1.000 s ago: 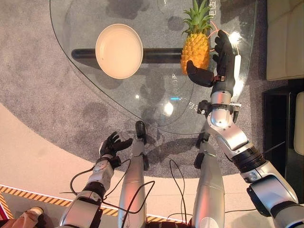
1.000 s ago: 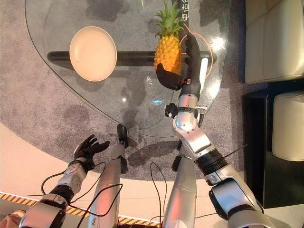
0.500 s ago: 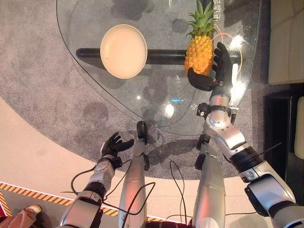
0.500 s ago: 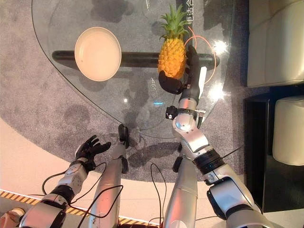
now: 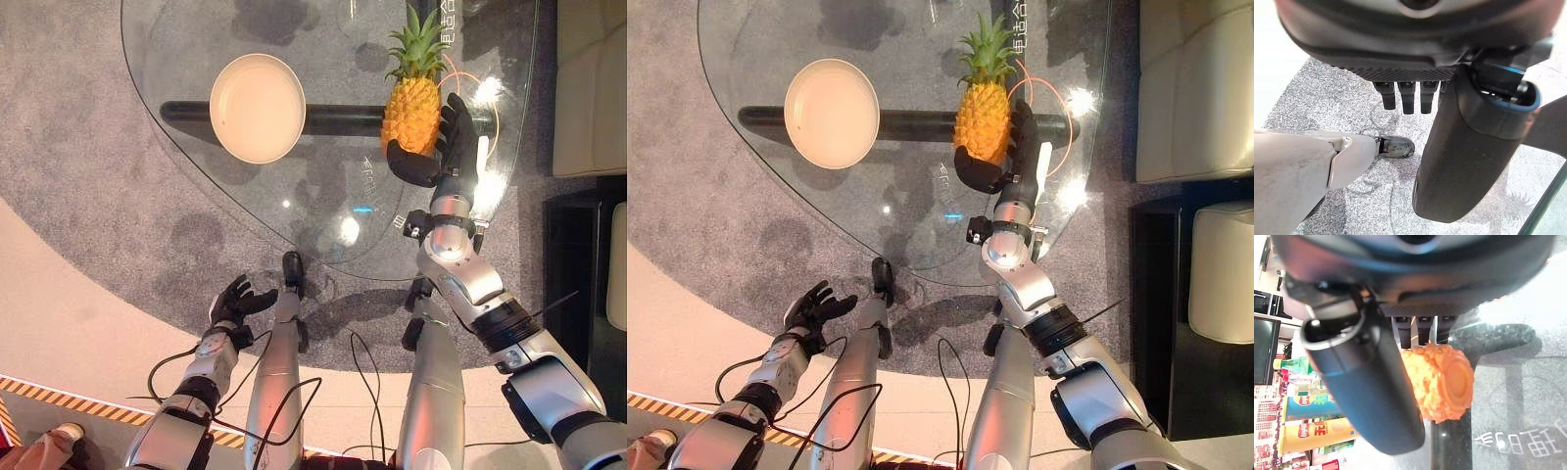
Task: Pick up the fruit to the plate
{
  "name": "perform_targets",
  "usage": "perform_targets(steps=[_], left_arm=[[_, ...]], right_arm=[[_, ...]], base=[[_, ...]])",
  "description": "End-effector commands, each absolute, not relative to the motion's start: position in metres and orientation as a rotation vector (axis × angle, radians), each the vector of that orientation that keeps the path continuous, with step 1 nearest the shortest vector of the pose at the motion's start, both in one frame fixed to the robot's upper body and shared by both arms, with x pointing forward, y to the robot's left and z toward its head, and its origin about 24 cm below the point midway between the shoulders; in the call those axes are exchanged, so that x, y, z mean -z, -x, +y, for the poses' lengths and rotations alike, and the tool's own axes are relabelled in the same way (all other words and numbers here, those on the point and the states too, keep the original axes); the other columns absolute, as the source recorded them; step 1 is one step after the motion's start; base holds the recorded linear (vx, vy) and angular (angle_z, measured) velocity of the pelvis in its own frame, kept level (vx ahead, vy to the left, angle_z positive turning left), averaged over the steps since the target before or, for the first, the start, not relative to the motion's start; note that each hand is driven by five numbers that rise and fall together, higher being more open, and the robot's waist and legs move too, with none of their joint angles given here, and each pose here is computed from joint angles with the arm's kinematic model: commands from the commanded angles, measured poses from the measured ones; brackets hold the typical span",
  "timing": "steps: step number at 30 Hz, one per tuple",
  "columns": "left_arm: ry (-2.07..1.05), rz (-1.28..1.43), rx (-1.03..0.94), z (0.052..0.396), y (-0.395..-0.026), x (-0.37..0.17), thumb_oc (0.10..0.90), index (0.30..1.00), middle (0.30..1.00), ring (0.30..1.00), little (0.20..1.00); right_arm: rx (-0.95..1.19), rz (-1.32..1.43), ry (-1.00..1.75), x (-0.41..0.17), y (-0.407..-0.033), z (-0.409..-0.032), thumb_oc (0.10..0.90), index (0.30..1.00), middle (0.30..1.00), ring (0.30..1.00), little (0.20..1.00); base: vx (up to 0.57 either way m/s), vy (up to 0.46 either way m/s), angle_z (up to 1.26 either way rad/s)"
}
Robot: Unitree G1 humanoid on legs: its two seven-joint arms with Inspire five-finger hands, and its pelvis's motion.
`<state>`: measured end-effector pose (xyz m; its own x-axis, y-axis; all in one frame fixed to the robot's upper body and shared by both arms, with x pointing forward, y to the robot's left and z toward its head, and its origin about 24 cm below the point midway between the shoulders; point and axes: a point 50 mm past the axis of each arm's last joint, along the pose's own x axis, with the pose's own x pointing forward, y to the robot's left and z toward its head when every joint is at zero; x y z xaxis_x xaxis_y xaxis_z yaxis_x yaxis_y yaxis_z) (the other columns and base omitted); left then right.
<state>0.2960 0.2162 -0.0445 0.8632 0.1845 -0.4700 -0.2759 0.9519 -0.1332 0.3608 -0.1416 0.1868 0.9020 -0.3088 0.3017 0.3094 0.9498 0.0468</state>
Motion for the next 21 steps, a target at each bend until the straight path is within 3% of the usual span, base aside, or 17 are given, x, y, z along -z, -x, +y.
perform_targets(steps=[1,18,19,20,21], left_arm=[[0.14,0.543,-0.269,0.229,-0.272,0.064,0.8,0.9,0.9,0.9,0.9],[0.127,0.552,-0.243,0.224,-0.272,0.065,0.8,0.9,0.9,0.9,0.9],[0.126,0.552,-0.243,0.224,-0.272,0.065,0.8,0.9,0.9,0.9,0.9],[0.127,0.552,-0.242,0.224,-0.272,0.065,0.8,0.9,0.9,0.9,0.9],[0.127,0.552,-0.241,0.223,-0.272,0.066,0.8,0.9,0.9,0.9,0.9]], right_arm=[[0.306,-0.432,-0.052,-0.222,-0.36,-0.132,0.8,0.9,0.9,0.9,0.9],[0.335,-0.347,-0.034,-0.22,-0.372,-0.134,0.8,0.9,0.9,0.9,0.9],[0.336,-0.347,-0.023,-0.22,-0.373,-0.134,0.476,0.622,0.622,0.622,0.576],[0.338,-0.349,-0.021,-0.221,-0.373,-0.134,0.1,0.3,0.3,0.3,0.2],[0.335,-0.346,-0.019,-0.223,-0.374,-0.134,0.1,0.3,0.3,0.3,0.2]], base=[[0.0,0.0,0.0],[0.0,0.0,0.0],[0.0,0.0,0.0],[0.0,0.0,0.0],[0.0,0.0,0.0]])
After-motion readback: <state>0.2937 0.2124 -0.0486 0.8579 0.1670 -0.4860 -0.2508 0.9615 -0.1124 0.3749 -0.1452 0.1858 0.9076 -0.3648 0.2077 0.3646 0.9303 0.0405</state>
